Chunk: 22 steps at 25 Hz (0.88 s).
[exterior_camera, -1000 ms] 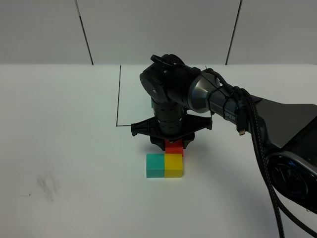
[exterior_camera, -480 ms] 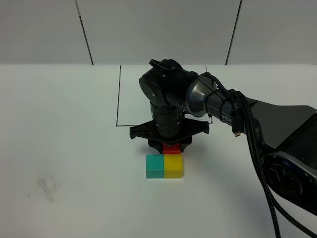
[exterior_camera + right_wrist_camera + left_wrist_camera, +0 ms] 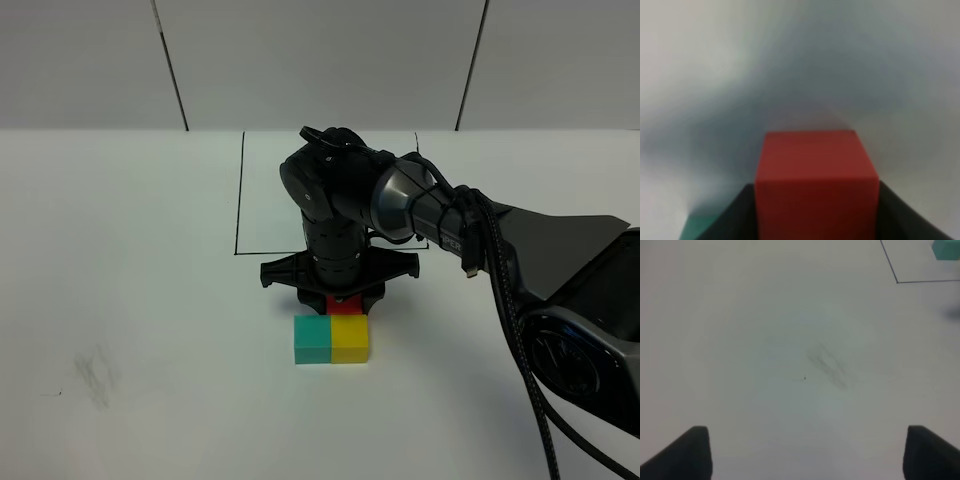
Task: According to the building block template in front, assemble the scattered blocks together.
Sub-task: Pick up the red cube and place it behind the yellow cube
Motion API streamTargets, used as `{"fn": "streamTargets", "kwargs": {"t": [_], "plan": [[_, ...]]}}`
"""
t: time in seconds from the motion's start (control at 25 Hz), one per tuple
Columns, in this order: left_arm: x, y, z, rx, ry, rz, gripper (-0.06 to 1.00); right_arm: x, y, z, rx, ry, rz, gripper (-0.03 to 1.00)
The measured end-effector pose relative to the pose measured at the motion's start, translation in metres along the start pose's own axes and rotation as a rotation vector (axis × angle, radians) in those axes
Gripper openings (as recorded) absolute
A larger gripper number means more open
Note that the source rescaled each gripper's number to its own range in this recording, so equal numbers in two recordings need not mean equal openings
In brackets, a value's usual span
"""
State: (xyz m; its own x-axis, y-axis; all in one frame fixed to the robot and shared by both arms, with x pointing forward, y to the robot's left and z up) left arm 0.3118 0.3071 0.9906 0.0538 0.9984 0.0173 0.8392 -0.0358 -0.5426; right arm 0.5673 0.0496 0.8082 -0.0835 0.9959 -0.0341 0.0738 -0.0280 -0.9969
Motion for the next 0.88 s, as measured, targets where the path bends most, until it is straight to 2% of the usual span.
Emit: {"fn": "streamTargets", "kwargs": {"t": [0.68,0.88], "plan": [[0.0,0.0,0.0,0.0,0.0,0.0,0.7,0.0,0.001,-0.002,0.046,0.04,-0.057,0.19],[0.0,0.0,0.0,0.0,0.0,0.0,0.7,0.009,0.001,-0.003,0.041,0.037,-0.101,0.19]]}}
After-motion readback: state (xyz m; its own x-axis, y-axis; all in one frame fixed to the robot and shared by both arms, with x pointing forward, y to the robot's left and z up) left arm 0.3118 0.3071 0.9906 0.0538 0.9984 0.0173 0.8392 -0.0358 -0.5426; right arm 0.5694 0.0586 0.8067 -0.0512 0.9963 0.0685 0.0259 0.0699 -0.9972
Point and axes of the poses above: a point on each arm's last joint axis where the gripper is mounted, y pointing out along that axis toward the gripper, x along the wrist's bending axis when the last joint is at zero, z = x × y, the point moved 10 cm from there along y, pointing out along that axis toward the gripper, and after that the axes turned 1 degree about y, right-handed, at the moved point
